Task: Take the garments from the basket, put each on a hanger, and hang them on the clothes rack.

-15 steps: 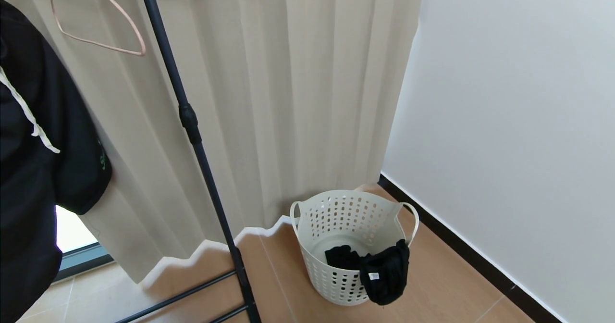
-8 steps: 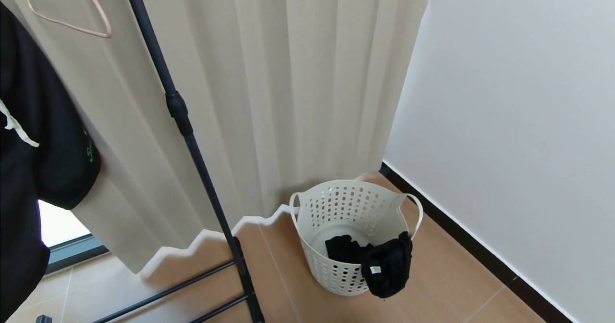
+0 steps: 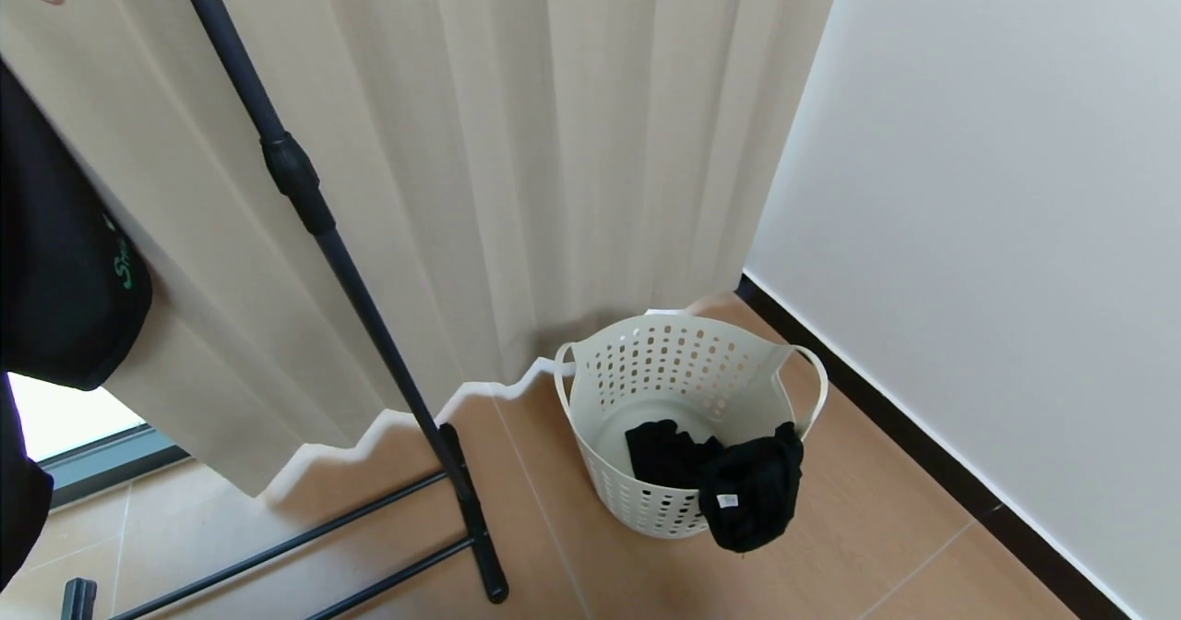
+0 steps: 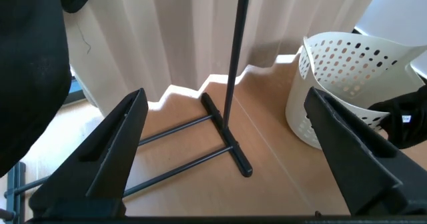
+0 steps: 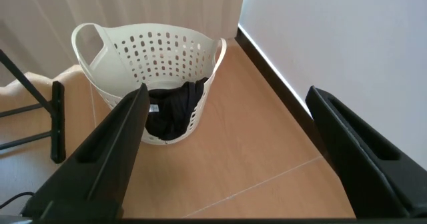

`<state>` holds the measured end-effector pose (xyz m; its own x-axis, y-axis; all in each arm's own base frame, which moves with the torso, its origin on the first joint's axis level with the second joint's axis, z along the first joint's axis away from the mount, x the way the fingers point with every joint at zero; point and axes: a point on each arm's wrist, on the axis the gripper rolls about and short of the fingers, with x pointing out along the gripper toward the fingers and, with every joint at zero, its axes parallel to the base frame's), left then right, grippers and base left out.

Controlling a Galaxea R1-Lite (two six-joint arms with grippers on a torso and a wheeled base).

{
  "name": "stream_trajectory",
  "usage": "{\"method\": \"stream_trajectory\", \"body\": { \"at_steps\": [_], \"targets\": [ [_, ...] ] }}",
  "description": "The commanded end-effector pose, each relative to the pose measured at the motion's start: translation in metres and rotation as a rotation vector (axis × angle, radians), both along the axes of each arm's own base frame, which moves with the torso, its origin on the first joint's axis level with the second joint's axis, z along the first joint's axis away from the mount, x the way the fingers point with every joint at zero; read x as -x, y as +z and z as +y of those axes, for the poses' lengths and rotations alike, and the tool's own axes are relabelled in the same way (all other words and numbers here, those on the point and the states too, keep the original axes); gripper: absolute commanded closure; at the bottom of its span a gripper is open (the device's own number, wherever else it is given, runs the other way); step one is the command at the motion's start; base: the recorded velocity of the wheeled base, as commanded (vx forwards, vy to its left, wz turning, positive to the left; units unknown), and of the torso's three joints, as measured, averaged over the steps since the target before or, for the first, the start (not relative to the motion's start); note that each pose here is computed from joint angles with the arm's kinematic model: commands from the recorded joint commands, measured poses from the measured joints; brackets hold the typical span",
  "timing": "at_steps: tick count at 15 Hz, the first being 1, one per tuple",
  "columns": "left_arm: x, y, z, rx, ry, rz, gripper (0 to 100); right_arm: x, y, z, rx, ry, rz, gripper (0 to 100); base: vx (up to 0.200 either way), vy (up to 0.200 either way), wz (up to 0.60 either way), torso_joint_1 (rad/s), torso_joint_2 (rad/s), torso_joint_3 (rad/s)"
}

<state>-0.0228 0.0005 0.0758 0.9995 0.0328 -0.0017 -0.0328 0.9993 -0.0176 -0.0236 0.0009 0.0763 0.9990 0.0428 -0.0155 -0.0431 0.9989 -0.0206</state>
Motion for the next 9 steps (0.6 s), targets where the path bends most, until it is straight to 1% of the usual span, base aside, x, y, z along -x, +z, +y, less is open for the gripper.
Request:
{"method": "stream_trajectory", "body": {
  "at_steps": [1, 9],
  "targets": [
    [-0.0001, 0.0000, 0.0000, -0.001, -0.001, 0.001, 0, 0.0000, 0.0000, 0.0000, 0.000, 0.000, 0.000, 0, 0.000, 0.000, 0.00, 0.007, 0.00, -0.193],
    [-0.0001, 0.0000, 0.0000, 0.001, 0.001, 0.001, 0, 0.0000, 0.0000, 0.0000, 0.000, 0.000, 0.000, 0, 0.000, 0.000, 0.00, 0.001, 0.01, -0.198]
  ]
}}
